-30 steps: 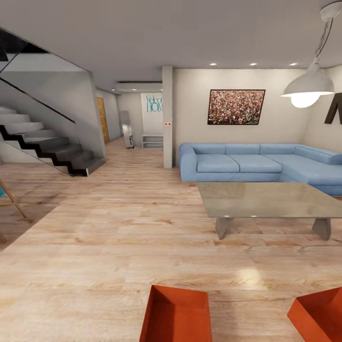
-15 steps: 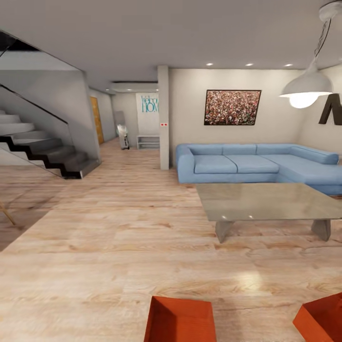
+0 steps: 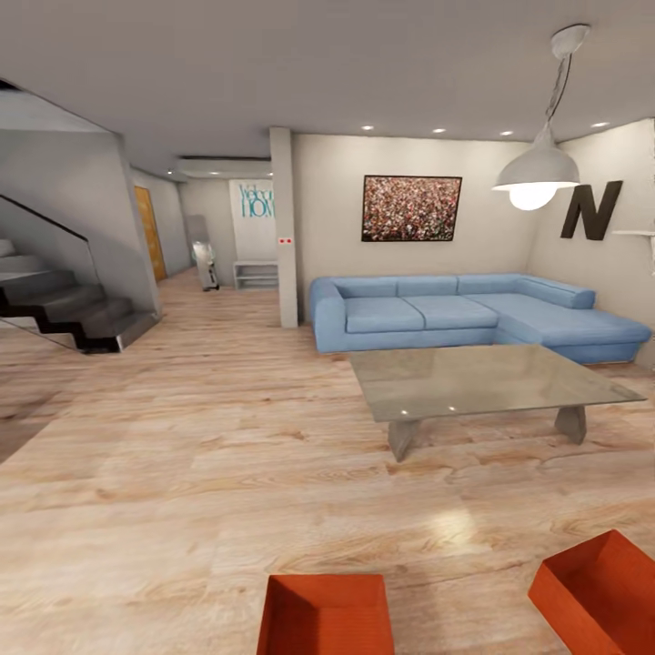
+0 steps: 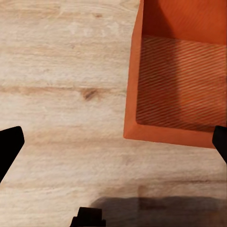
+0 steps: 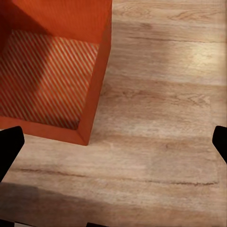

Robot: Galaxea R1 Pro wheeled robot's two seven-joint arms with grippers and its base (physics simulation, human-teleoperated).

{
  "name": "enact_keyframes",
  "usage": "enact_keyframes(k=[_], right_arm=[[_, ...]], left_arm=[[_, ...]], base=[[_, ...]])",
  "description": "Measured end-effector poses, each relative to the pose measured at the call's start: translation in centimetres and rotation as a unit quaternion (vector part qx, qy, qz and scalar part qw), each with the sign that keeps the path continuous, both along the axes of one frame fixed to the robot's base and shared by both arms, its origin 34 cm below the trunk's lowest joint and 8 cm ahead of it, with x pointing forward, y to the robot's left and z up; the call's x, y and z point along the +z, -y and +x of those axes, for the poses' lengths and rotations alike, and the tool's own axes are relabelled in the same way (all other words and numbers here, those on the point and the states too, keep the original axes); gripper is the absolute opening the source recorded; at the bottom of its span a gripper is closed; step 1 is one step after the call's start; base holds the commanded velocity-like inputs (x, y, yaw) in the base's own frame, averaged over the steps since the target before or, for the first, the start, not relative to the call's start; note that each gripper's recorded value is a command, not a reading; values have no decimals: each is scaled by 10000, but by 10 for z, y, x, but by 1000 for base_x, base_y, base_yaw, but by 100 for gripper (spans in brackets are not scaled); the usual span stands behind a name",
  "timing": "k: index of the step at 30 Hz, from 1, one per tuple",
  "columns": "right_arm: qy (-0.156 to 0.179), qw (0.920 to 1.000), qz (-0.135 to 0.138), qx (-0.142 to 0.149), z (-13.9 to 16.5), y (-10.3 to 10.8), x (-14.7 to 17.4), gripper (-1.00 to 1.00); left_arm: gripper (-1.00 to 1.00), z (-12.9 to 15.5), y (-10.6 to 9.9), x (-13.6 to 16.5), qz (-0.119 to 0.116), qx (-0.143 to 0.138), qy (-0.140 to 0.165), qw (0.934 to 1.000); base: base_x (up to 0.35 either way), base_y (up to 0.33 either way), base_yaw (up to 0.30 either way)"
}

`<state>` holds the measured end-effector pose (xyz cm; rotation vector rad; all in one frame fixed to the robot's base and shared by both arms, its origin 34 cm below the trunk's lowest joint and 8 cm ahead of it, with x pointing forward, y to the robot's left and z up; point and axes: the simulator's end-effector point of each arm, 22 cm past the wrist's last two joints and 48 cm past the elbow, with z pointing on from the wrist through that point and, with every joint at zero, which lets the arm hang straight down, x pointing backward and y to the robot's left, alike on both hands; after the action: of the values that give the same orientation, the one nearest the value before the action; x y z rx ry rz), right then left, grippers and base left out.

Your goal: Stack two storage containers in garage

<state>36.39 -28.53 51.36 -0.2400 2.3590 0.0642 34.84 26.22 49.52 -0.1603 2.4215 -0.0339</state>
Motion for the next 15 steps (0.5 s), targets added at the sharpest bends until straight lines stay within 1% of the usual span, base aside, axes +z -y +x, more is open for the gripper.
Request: enact_keyframes(k=[10, 15], right_arm=[[-1, 10000, 0, 0, 0, 0, 0, 100], [1, 10000, 0, -1, 0, 0, 0, 100]], left_arm=[[100, 0, 0, 0, 2, 1, 4, 10000], [100, 0, 0, 0, 1, -1, 6, 10000]], base=[[4, 0, -6], [146, 0, 25]])
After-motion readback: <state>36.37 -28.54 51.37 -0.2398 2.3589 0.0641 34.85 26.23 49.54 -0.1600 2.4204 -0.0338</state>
